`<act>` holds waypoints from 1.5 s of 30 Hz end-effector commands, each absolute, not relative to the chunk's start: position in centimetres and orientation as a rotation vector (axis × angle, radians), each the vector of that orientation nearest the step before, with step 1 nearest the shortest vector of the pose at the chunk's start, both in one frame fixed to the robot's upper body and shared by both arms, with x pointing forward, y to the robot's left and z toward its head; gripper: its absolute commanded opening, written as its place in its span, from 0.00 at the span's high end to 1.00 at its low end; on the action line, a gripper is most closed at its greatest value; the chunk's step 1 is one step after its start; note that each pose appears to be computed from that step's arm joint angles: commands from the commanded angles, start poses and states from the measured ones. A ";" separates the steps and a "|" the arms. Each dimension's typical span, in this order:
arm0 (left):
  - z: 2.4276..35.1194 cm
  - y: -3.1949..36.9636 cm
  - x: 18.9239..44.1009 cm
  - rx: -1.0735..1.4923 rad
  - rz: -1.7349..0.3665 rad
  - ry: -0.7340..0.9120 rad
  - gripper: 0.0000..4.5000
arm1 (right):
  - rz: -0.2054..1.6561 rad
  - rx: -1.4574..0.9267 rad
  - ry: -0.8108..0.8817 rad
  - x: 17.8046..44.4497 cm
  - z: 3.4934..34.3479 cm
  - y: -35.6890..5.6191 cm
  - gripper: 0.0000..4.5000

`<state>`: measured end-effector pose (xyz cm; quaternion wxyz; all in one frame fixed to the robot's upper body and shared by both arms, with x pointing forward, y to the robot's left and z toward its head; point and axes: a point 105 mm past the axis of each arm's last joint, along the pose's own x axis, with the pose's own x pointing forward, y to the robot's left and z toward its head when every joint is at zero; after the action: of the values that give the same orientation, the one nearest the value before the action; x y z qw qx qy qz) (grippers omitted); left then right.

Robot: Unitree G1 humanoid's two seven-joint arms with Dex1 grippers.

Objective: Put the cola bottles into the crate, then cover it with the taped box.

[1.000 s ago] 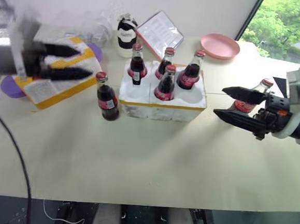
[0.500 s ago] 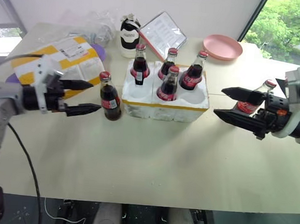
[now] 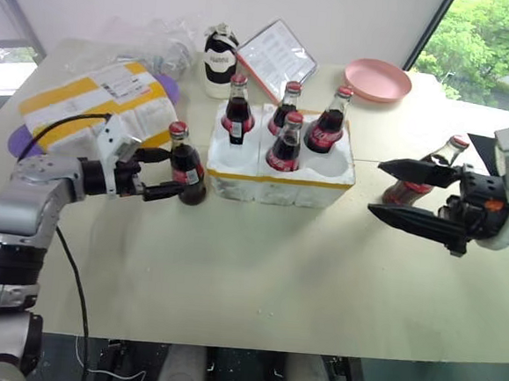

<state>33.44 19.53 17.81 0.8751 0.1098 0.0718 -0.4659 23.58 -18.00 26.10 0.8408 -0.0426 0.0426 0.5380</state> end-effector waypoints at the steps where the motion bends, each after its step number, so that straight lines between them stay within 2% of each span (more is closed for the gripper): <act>1: 18.2 19.1 34.0 0.232 -0.987 0.132 0.00 | 1.162 -0.134 0.064 22.6 27.0 -17.7 0.00; 12: 17.0 17.7 34.9 0.182 -1.013 0.150 0.00 | 1.163 -0.141 0.056 22.8 26.9 -17.6 0.00; 15: 17.1 17.7 35.0 0.159 -1.006 0.143 0.19 | 1.161 -0.138 0.053 22.9 26.9 -17.6 0.00; 17: 17.2 17.7 34.8 0.156 -1.013 0.145 0.38 | 1.159 -0.133 0.054 23.0 26.8 -17.7 0.00; 24: 19.5 18.7 34.0 0.175 -1.020 0.146 0.37 | 1.149 -0.123 0.055 23.1 26.4 -18.1 0.00; 31: 26.7 18.9 31.9 0.225 -1.162 0.112 0.37 | 1.134 -0.126 0.057 23.4 26.1 -18.3 0.00; 37: 32.3 16.2 33.1 0.162 -1.228 -0.050 0.37 | 1.119 -0.131 0.058 23.5 25.9 -18.4 0.00; 40: 32.4 14.4 34.3 0.181 -1.265 -0.067 0.37 | 1.108 -0.134 0.058 23.5 25.9 -18.5 0.00; 45: 30.0 12.8 36.7 0.205 -1.264 -0.032 0.37 | 1.080 -0.126 0.053 23.4 25.8 -18.6 0.00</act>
<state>36.76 12.96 27.84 0.8044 0.0681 0.0289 -0.5895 23.81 -18.70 24.76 0.8536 -0.0462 0.0511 0.5163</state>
